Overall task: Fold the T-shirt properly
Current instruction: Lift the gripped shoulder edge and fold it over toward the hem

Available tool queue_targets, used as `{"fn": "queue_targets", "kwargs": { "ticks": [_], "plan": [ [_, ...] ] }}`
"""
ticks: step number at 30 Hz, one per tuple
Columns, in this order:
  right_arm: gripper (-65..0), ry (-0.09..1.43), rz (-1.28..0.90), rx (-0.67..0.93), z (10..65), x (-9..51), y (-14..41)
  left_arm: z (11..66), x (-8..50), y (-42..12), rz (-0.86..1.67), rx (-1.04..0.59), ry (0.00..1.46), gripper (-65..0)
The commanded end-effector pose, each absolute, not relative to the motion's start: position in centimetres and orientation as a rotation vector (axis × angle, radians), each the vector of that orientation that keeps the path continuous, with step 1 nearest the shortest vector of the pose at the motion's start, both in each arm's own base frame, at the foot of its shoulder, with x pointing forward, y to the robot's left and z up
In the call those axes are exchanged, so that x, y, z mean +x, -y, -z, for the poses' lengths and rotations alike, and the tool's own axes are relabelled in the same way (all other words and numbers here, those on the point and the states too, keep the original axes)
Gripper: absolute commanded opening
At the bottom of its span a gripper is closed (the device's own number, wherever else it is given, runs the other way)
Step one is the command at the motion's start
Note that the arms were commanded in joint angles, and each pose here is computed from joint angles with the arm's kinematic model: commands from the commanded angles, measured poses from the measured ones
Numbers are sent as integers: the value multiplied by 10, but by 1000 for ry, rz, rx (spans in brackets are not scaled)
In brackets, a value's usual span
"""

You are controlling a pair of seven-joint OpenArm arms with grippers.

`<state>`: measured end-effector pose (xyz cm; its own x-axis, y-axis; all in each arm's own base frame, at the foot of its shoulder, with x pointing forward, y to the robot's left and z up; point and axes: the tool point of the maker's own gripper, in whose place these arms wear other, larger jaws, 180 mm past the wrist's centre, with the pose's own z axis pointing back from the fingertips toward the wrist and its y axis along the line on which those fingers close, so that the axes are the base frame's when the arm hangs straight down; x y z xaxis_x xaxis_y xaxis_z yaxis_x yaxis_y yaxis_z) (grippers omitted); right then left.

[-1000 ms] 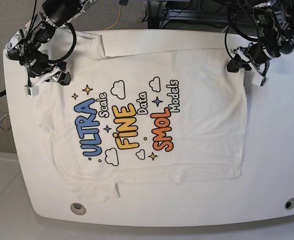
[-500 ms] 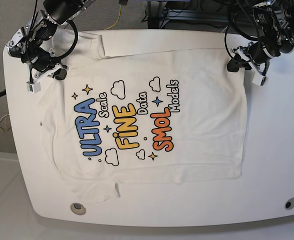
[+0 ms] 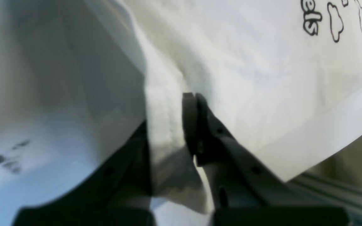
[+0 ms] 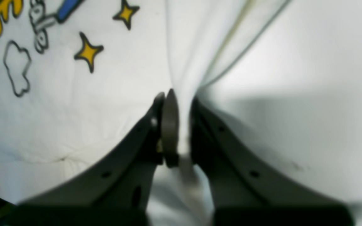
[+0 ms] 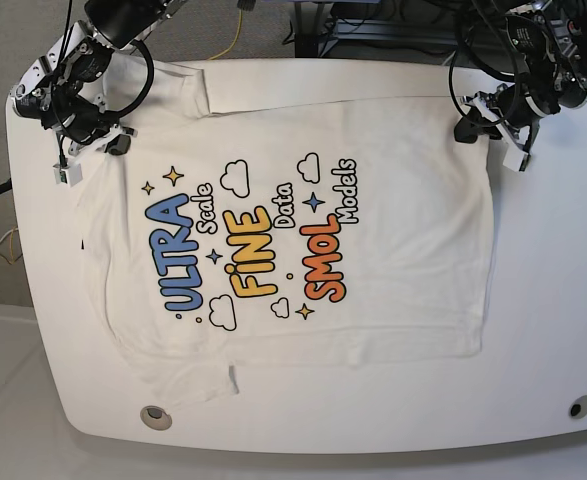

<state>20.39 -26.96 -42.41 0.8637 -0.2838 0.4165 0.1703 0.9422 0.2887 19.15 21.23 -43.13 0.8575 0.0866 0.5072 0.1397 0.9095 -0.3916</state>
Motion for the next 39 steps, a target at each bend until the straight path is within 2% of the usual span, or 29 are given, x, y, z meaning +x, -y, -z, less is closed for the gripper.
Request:
{"fn": "queue_targets", "kwargs": {
  "ticks": [1,9,22,39],
  "plan": [
    [-650,437,199,160,413,198,282,452,147,-238,78,-275,304,-619],
    [-650,531,94,94,379,222,276,424,170,-247,139,-208,399,-619],
    [-650,533,-11,129,377,238,247,408,190,-248,163,-185,459,-619],
    [-650,610,-35,114,356,262,243,381,240,-247,177,-177,586,-619]
  ]
}}
